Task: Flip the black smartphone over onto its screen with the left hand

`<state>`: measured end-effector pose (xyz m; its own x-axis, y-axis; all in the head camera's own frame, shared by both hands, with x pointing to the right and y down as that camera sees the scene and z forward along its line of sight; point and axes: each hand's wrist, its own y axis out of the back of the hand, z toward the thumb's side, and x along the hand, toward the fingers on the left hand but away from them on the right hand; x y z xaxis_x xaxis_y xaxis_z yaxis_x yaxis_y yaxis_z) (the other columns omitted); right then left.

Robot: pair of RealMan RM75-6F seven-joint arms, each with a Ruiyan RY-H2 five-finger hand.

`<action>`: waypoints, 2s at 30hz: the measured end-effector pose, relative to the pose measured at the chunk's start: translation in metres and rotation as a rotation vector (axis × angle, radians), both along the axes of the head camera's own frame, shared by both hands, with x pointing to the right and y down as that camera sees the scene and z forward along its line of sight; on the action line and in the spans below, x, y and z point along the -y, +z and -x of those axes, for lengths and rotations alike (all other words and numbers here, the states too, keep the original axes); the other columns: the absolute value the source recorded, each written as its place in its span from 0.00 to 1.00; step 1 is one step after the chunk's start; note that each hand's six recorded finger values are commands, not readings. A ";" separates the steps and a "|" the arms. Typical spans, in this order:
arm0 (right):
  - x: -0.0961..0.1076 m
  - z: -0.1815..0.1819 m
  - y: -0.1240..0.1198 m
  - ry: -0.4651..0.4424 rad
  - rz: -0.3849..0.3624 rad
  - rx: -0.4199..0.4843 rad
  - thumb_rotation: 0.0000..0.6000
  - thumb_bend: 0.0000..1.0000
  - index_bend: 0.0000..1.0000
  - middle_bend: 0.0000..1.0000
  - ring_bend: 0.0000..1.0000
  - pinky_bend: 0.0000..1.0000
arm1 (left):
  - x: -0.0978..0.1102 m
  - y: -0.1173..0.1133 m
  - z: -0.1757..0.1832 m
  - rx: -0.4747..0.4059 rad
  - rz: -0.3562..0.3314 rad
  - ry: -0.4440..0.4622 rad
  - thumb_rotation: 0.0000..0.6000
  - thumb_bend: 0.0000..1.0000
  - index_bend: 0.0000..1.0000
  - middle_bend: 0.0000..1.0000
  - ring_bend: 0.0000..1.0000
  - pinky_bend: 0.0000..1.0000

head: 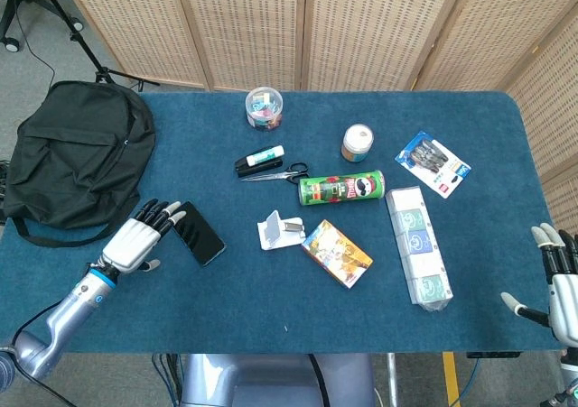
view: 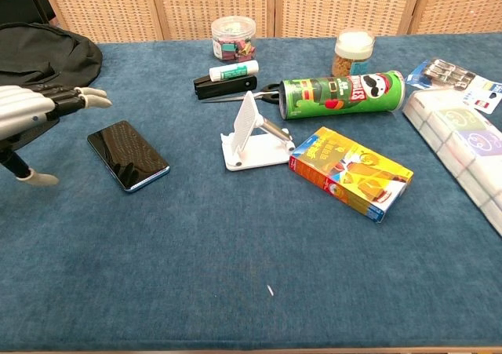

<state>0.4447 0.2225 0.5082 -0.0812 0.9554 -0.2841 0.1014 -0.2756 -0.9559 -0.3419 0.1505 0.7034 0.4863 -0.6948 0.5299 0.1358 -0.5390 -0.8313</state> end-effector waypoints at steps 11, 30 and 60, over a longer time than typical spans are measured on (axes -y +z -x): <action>0.001 -0.001 0.001 0.004 0.010 0.009 1.00 0.00 0.00 0.00 0.00 0.00 | 0.001 0.013 -0.017 0.013 -0.013 0.023 1.00 0.35 0.10 0.00 0.00 0.00; 0.003 -0.004 0.002 0.018 0.022 0.026 1.00 0.00 0.00 0.00 0.00 0.00 | 0.001 0.033 -0.038 0.038 -0.019 0.049 1.00 0.35 0.10 0.00 0.00 0.00; 0.003 -0.006 0.003 0.023 0.037 0.038 1.00 0.00 0.00 0.00 0.00 0.00 | 0.009 0.040 -0.044 0.077 -0.089 0.104 1.00 0.89 0.58 0.00 0.00 0.00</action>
<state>0.4507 0.2191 0.5111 -0.0911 0.9423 -0.3223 0.1439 -0.3077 -0.9405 -0.2981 0.1415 0.7433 0.5186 -0.6883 0.5072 0.2525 -0.4435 -0.8600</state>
